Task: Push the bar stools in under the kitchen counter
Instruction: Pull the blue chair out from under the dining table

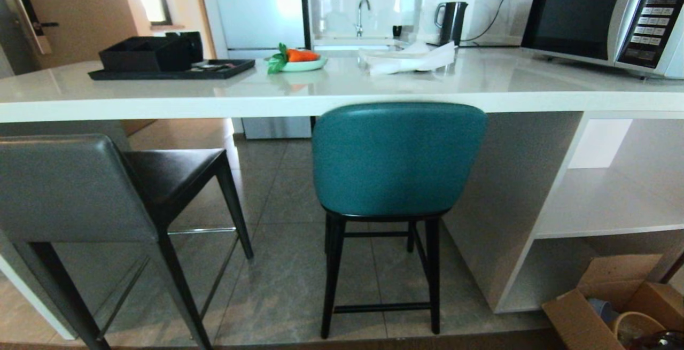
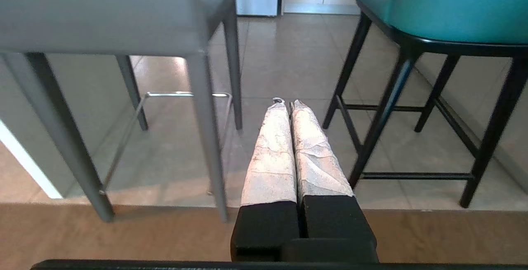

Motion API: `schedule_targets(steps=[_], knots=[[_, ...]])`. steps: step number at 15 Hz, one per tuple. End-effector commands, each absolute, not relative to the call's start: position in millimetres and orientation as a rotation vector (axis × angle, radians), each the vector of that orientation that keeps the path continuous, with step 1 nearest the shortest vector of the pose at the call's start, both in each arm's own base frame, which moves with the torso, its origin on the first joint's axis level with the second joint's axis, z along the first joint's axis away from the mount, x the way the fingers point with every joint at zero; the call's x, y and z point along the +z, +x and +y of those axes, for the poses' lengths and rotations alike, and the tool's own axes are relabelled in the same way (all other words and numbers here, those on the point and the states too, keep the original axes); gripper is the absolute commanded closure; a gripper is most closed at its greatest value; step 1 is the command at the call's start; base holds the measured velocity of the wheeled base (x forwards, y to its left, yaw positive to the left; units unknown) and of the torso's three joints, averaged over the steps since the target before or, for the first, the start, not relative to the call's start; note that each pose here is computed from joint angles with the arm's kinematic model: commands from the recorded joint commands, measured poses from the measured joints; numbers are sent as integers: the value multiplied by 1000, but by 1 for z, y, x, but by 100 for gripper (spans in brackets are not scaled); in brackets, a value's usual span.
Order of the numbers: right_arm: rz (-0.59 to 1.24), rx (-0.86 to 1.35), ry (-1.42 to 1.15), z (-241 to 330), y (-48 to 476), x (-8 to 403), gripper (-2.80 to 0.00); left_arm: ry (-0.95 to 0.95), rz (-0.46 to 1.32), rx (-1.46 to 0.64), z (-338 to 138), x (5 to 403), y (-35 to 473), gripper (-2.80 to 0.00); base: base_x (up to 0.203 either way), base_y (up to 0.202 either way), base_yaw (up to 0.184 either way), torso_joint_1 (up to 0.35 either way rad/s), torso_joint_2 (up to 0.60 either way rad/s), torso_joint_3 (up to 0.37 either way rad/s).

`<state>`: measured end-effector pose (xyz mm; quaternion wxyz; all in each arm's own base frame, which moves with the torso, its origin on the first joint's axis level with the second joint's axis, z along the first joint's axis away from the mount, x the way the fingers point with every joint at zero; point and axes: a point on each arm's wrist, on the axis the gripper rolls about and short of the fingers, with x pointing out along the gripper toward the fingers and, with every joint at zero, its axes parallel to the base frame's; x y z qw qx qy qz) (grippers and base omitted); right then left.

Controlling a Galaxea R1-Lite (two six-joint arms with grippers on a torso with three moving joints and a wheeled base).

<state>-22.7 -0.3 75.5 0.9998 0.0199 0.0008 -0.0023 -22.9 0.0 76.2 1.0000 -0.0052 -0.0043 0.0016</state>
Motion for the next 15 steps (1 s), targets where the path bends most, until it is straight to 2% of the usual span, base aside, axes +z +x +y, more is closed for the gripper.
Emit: schedule_targets(steps=[1, 7, 15], knots=[[8, -3, 41, 0, -22, 74, 0, -11, -3, 5, 0, 75, -22, 0, 0, -198, -1, 3, 2, -1], [6, -3, 41, 0, -22, 75, 0, -11, -3, 5, 0, 75, -22, 0, 0, -166, 0, 3, 2, 2], [7, -5, 40, 0, -22, 74, 0, -11, -3, 5, 0, 75, -22, 0, 0, 0, 0, 0, 0, 0]])
